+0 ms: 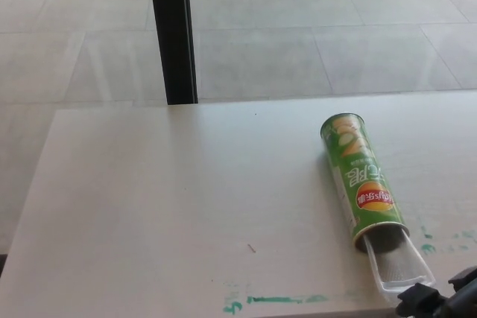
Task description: Use the right hand as a fist to push the chips tray inside its container kept in the middle of the desk
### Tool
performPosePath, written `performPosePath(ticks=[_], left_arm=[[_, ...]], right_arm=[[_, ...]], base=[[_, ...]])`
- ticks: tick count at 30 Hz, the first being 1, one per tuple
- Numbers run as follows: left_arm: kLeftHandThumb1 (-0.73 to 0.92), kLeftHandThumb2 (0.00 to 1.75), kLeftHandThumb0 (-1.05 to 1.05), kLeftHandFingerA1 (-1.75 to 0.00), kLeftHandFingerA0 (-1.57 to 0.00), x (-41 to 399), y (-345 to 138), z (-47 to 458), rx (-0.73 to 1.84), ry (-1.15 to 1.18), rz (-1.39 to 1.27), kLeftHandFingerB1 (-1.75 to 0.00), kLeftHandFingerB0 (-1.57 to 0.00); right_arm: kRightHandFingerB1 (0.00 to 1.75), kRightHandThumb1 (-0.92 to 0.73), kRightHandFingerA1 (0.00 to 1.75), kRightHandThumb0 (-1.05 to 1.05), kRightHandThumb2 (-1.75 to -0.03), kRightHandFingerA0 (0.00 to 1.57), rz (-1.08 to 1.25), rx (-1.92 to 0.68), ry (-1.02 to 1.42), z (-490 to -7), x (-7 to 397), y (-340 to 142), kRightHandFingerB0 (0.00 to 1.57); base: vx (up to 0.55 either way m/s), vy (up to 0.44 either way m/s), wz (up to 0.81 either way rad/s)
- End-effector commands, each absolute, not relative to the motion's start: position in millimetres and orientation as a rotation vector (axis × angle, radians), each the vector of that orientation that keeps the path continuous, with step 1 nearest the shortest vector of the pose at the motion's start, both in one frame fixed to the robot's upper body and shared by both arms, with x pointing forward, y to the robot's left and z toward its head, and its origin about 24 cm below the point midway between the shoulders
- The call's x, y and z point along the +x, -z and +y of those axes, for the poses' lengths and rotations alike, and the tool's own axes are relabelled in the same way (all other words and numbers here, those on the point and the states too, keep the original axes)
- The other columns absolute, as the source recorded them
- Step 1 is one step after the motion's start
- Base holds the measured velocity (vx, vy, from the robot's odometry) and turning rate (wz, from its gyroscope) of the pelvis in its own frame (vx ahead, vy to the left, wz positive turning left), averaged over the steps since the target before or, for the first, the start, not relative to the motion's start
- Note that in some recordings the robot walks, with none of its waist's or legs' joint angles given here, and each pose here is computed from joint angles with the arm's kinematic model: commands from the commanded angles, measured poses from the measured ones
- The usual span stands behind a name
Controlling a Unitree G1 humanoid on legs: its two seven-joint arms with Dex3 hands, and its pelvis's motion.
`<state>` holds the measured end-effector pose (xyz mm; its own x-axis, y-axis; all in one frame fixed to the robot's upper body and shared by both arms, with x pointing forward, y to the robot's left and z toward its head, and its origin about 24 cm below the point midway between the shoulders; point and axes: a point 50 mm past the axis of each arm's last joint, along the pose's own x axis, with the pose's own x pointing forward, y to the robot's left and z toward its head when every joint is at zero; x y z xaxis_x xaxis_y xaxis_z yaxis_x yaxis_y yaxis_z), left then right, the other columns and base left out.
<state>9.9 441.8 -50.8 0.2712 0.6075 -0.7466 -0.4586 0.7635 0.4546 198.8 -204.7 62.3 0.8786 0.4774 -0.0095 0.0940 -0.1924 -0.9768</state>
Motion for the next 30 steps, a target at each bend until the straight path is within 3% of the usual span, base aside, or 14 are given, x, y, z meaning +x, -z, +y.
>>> performPosePath(ticks=[1, 7, 8, 9, 15, 17, 20, 21, 22, 25, 26, 27, 29, 30], left_arm=[[0.92, 0.69, -0.83, -0.56, -0.50, 9.6, 45.3, 446.5, 0.160, -0.731, 1.052, -0.45, -0.33], [0.92, 0.68, -0.84, -0.56, -0.52, 10.7, 44.8, 447.0, 0.171, -0.724, 1.058, -0.45, -0.35], [0.74, 1.12, -0.83, -0.62, -0.44, 11.5, 44.7, 447.0, 0.177, -0.719, 1.059, -0.55, -0.29], [0.92, 0.68, -0.83, -0.54, -0.49, 11.3, 44.5, 447.0, 0.169, -0.723, 1.053, -0.44, -0.33], [0.73, 1.12, -0.83, -0.67, -0.49, 12.0, 44.3, 447.5, 0.165, -0.736, 1.048, -0.57, -0.32], [0.92, 0.69, -0.82, -0.55, -0.50, 12.6, 44.6, 447.3, 0.165, -0.736, 1.050, -0.45, -0.32], [0.92, 0.70, -0.82, -0.56, -0.50, 12.6, 44.3, 447.3, 0.169, -0.724, 1.051, -0.46, -0.34], [0.73, 1.12, -0.80, -0.64, -0.48, 11.1, 44.3, 447.4, 0.185, -0.723, 1.058, -0.56, -0.31], [0.92, 0.67, -0.84, -0.57, -0.53, 10.1, 44.7, 447.2, 0.159, -0.739, 1.053, -0.45, -0.34], [0.92, 0.68, -0.85, -0.57, -0.54, 10.3, 45.5, 446.4, 0.163, -0.731, 1.055, -0.45, -0.33], [0.72, 1.11, -0.81, -0.62, -0.44, 10.4, 45.1, 446.6, 0.161, -0.730, 1.052, -0.55, -0.28], [0.92, 0.67, -0.84, -0.56, -0.51, 10.5, 44.7, 447.1, 0.149, -0.740, 1.045, -0.46, -0.33], [0.92, 0.67, -0.85, -0.57, -0.51, 10.1, 44.4, 447.0, 0.149, -0.738, 1.038, -0.47, -0.33], [0.73, 1.11, -0.83, -0.63, -0.45, 10.2, 44.2, 447.0, 0.152, -0.732, 1.037, -0.56, -0.29]], right_arm=[[0.52, -0.80, 1.41, -0.60, -0.66, 0.96, -0.430, -1.790, -0.327, -210.6, 205.7, -68.8, 0.57], [0.51, -0.78, 1.38, -0.59, -0.65, 1.01, -0.398, -1.781, -0.324, -209.0, 210.5, -61.4, 0.57], [0.51, -0.78, 1.39, -0.60, -0.65, 1.01, -0.401, -1.781, -0.316, -208.6, 212.8, -60.3, 0.58], [0.52, -0.81, 1.42, -0.62, -0.67, 1.02, -0.410, -1.788, -0.307, -208.3, 214.4, -59.2, 0.59], [0.66, -0.64, 1.30, -0.59, -1.06, 1.20, -0.401, -1.771, -0.282, -203.2, 226.2, -58.5, 0.55], [0.66, -0.65, 1.30, -0.59, -1.07, 1.20, -0.399, -1.781, -0.276, -202.7, 228.6, -58.1, 0.54], [0.51, -0.81, 1.43, -0.62, -0.67, 1.02, -0.383, -1.783, -0.273, -202.6, 230.8, -58.0, 0.54], [0.51, -0.81, 1.44, -0.61, -0.67, 1.00, -0.379, -1.778, -0.275, -202.1, 231.8, -57.9, 0.53], [0.51, -0.80, 1.45, -0.61, -0.67, 1.00, -0.379, -1.771, -0.269, -201.6, 232.5, -58.3, 0.53], [0.51, -0.80, 1.44, -0.60, -0.66, 0.98, -0.375, -1.760, -0.266, -202.5, 232.3, -58.1, 0.53], [0.51, -0.80, 1.44, -0.61, -0.67, 0.98, -0.363, -1.757, -0.263, -202.7, 234.0, -56.6, 0.52], [0.51, -0.79, 1.44, -0.60, -0.66, 0.98, -0.364, -1.754, -0.261, -202.4, 235.1, -56.3, 0.53], [0.50, -0.80, 1.43, -0.60, -0.66, 0.97, -0.357, -1.760, -0.264, -202.2, 235.4, -56.6, 0.52], [0.50, -0.82, 1.43, -0.60, -0.67, 0.97, -0.348, -1.759, -0.268, -202.3, 235.9, -56.7, 0.51]], base=[[0.00, 0.000, 0.00], [0.00, 0.000, 0.00], [0.00, 0.000, 0.00], [0.00, 0.000, 0.00], [0.00, 0.000, 0.00], [0.00, 0.000, 0.00], [0.00, 0.000, 0.00], [0.00, 0.000, 0.00], [0.00, 0.000, 0.00], [0.00, 0.000, 0.00], [0.00, 0.000, 0.00], [0.00, 0.000, 0.00], [0.00, 0.000, 0.00], [0.00, 0.000, 0.00]])
